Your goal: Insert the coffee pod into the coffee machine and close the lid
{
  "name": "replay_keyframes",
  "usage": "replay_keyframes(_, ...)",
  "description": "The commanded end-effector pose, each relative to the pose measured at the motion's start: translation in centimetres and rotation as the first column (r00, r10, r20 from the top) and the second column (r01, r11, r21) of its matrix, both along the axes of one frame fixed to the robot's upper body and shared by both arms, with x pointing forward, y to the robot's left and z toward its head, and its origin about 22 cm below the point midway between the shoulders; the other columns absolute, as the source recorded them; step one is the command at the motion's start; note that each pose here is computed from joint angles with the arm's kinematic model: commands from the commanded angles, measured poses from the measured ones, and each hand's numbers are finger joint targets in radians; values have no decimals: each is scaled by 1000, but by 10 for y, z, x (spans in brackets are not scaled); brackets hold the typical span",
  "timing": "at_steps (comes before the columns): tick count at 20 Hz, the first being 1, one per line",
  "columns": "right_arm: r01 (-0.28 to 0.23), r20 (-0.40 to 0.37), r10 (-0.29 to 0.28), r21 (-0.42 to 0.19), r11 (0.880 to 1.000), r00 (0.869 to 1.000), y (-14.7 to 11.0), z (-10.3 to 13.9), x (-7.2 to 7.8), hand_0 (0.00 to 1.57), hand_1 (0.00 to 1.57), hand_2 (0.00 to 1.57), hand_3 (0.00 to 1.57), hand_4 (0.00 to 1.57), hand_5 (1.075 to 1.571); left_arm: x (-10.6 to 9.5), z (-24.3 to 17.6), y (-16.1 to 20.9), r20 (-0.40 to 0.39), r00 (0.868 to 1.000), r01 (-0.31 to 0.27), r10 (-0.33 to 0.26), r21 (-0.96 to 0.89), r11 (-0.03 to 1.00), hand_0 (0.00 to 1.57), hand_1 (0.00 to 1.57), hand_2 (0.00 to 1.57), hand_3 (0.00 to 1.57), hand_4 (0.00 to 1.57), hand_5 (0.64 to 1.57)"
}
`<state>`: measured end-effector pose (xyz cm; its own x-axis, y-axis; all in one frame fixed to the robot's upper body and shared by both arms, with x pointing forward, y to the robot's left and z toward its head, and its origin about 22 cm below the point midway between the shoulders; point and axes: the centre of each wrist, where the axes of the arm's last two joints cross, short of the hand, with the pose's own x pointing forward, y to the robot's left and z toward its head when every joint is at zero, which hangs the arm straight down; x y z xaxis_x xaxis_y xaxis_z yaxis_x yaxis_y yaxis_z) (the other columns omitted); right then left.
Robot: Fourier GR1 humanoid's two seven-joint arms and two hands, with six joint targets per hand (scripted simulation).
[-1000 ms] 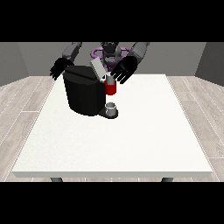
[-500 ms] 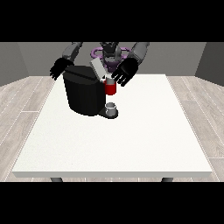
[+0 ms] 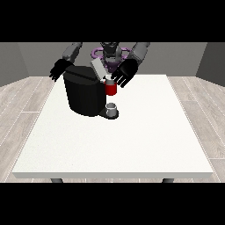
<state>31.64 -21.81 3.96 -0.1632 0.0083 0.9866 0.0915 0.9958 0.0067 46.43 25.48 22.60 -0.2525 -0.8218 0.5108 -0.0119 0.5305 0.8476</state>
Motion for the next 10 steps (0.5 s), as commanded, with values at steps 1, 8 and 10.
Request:
replay_keyframes(1,-13,12,13,-9,1000,1000,5,10,0,0,0,0,0,408,1571,-1,0,9,10,1000,-17,16,33,999,1118,1118,1158,990,442,1571)
replay_keyframes(8,-3,-2,3,10,1000,1000,10,-7,-8,0,0,0,0,458,1571,-2,-2,14,39,999,11,-12,32,999,1050,1050,1119,962,364,1571)
replay_keyframes(10,-6,26,6,5,1000,1000,14,6,-1,0,0,0,0,459,1571,-1,6,10,33,999,7,-8,33,999,1064,1064,1117,952,360,1571)
